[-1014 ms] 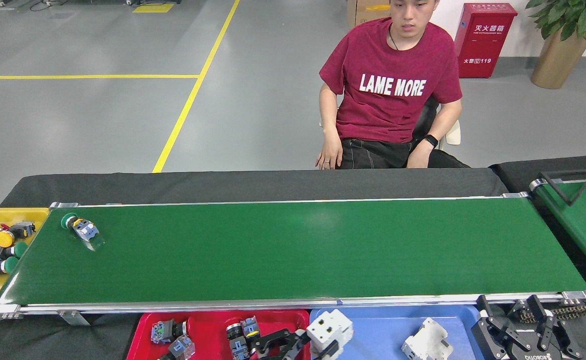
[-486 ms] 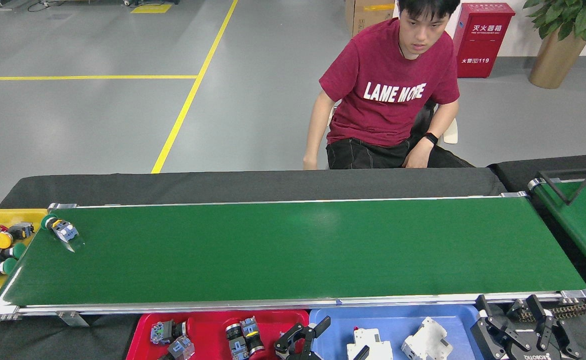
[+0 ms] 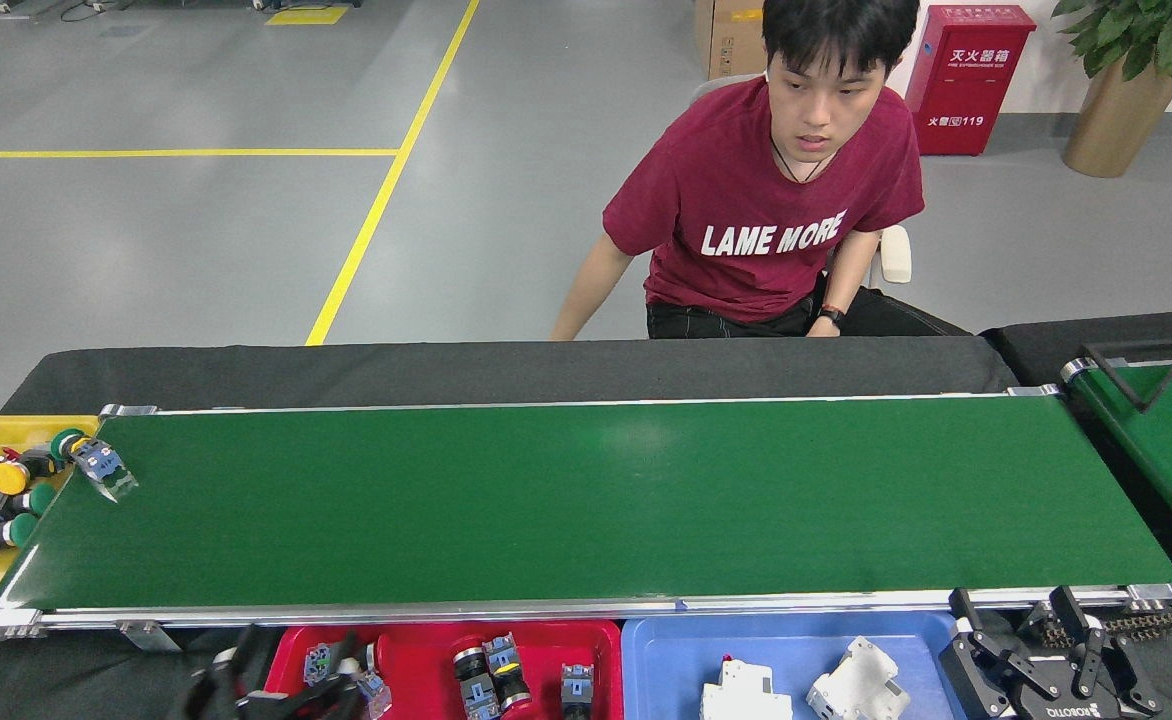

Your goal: Pick switch part from conveyor to tray

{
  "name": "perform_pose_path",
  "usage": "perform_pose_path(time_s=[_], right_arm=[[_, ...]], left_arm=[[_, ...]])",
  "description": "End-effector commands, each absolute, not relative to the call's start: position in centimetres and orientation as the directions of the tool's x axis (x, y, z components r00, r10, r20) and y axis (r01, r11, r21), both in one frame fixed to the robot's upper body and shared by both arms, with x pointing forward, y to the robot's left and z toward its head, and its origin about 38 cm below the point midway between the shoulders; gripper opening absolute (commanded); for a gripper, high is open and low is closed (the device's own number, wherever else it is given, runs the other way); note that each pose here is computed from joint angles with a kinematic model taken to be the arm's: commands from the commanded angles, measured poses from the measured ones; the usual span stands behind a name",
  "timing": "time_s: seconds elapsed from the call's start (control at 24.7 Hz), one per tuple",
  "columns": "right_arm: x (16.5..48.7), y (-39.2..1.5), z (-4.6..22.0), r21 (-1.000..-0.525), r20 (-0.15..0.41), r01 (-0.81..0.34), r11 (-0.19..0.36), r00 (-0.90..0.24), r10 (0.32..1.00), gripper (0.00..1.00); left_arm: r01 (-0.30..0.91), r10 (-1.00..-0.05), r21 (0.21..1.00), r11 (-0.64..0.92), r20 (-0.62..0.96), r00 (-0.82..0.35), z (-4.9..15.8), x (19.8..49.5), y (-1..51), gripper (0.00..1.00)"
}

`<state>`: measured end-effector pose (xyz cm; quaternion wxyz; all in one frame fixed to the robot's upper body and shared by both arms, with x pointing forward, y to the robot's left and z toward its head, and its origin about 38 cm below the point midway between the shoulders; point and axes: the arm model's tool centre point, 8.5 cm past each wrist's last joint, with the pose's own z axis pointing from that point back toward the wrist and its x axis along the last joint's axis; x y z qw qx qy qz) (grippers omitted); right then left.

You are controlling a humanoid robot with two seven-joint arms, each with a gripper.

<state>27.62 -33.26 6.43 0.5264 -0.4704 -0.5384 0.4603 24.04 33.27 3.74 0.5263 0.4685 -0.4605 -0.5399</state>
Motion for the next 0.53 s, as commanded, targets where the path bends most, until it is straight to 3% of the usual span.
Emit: perform_pose_path(time_s=[0.0, 0.49], right_arm=[[27.9, -33.4, 7.2, -0.991, 0.129, 0.042, 0.130, -0.011, 0.992, 0.99], [27.9, -33.3, 7.2, -0.990, 0.131, 0.042, 0.132, -0.012, 0.991, 0.99]], left_arm=[[0.112, -1.000, 0.993, -0.030, -0.028, -0.013, 4.4, 24.0, 33.9, 1.00], [0.073, -0.999, 0.997, -0.034, -0.032, -0.033, 5.4, 25.5, 33.6, 1.00]])
